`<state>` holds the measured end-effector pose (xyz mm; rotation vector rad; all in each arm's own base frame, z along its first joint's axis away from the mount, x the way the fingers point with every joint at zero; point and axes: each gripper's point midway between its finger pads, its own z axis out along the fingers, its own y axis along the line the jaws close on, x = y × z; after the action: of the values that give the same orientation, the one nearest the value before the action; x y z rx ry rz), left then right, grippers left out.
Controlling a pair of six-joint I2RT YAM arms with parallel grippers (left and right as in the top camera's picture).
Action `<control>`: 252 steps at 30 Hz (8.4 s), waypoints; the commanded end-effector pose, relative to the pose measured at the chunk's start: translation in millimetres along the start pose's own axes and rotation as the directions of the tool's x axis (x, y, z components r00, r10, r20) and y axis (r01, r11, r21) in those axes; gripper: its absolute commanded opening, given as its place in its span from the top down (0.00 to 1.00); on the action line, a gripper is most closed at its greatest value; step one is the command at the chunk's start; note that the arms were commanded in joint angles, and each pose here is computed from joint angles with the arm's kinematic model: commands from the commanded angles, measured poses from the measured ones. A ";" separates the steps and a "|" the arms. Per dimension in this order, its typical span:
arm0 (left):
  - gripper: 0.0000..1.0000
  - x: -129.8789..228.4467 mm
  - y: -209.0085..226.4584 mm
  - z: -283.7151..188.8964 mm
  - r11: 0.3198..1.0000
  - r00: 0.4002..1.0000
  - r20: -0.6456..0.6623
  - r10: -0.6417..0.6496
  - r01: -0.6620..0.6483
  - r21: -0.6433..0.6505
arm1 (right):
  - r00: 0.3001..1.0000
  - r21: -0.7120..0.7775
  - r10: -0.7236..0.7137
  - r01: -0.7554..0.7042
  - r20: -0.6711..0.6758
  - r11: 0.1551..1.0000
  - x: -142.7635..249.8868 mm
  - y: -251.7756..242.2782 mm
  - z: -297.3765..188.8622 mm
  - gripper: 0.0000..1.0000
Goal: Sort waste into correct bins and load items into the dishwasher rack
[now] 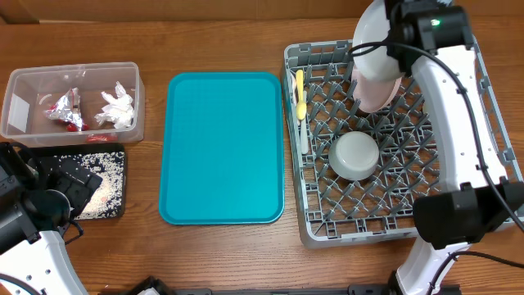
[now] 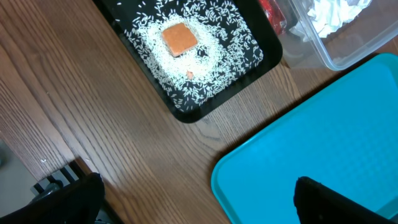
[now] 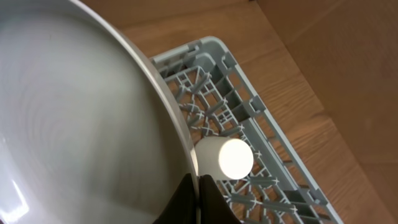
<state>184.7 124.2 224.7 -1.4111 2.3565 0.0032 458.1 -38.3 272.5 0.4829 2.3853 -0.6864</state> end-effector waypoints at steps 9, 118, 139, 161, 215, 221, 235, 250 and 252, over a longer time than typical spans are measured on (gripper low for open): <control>0.00 -1.1 3.2 0.9 1.000 1.000 0.003 -0.020 0.021 -0.013 | 0.997 0.049 -0.072 0.070 0.027 0.996 7.4 12.3 4.6 0.96; 0.00 -1.1 3.2 0.9 1.000 1.000 0.003 -0.020 0.021 -0.013 | 0.834 -0.343 0.483 -0.550 -0.266 0.761 210.9 -148.7 -179.9 0.00; 0.00 -1.1 3.2 0.9 1.000 1.000 0.003 -0.020 0.021 -0.013 | 0.876 -0.493 0.460 -0.468 -0.147 0.734 202.7 -147.7 -191.2 0.00; 0.00 -1.1 3.2 0.9 1.000 1.000 0.003 -0.020 0.021 -0.013 | 0.825 -0.865 0.467 0.052 0.320 0.500 246.4 2.1 -80.6 0.00; 0.00 -1.1 3.2 0.9 1.000 1.000 0.003 -0.020 0.021 -0.013 | 0.712 -0.634 0.371 0.134 0.597 0.762 236.2 -37.0 -46.2 0.00; 0.00 -1.1 3.2 0.9 1.000 1.000 0.003 -0.020 0.021 -0.013 | 0.712 -0.634 0.371 0.134 0.597 0.762 236.2 -37.0 -46.2 0.00; 0.00 -1.1 3.2 0.9 1.000 1.000 0.003 -0.020 0.021 -0.013 | 0.712 -0.634 0.371 0.134 0.597 0.762 236.2 -37.0 -46.2 0.00; 0.00 -1.2 -17.0 1.3 0.998 0.999 0.015 0.032 -0.032 0.051 | 0.712 -0.634 0.371 0.134 0.597 0.762 236.2 -37.0 -46.2 0.00; 0.00 0.7 -35.8 -1.4 0.989 0.994 0.051 0.102 -0.107 0.101 | 0.712 -0.634 0.371 0.134 0.597 0.762 236.2 -37.0 -46.2 0.00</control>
<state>202.3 121.4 226.4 -1.3277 2.3543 -0.0106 241.9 1.4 167.8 0.0369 1.6635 0.0866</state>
